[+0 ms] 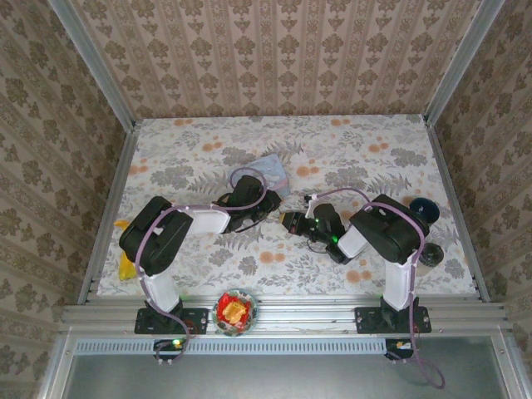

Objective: Unlock a padlock with a key

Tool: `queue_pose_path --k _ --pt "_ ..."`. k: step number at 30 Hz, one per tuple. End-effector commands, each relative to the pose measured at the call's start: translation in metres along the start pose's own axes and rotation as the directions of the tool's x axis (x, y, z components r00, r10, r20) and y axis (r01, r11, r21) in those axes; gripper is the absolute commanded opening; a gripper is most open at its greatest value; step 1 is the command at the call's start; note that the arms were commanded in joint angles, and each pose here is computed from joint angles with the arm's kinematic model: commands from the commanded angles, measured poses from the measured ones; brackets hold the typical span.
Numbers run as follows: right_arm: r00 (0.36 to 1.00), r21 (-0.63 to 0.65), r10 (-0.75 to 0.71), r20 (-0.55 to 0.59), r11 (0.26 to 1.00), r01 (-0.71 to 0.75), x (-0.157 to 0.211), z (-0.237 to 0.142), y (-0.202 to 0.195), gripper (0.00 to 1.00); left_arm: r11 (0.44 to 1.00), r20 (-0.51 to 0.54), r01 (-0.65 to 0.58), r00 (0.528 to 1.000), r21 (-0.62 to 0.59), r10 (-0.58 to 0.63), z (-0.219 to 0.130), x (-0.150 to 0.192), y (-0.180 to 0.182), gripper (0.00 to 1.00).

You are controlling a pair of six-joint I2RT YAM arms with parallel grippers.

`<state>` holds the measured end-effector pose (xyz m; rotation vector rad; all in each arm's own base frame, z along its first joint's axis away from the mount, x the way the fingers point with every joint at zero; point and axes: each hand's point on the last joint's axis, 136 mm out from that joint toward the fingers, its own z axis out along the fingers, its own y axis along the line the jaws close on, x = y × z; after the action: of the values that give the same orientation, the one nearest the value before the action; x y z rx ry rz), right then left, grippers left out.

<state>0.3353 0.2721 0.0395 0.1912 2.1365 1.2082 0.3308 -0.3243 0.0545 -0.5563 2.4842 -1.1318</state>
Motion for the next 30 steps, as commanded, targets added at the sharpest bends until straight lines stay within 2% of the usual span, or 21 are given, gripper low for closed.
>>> queue_pose_path --k 1,15,30 --pt "0.997 0.009 0.033 0.064 0.999 -0.034 -0.028 0.003 0.008 0.00 0.985 -0.261 0.071 0.959 -0.160 -0.112 -0.003 0.068 0.047 0.10" --pt "0.999 0.108 0.044 0.010 0.993 -0.045 -0.025 -0.008 0.000 0.00 0.978 -0.284 0.001 0.957 -0.210 -0.062 -0.018 0.074 0.048 0.10" --pt "0.992 -0.031 0.119 -0.039 0.992 -0.121 -0.024 0.006 0.013 0.00 0.972 -0.297 0.007 0.952 -0.234 -0.079 -0.020 0.078 0.045 0.09"
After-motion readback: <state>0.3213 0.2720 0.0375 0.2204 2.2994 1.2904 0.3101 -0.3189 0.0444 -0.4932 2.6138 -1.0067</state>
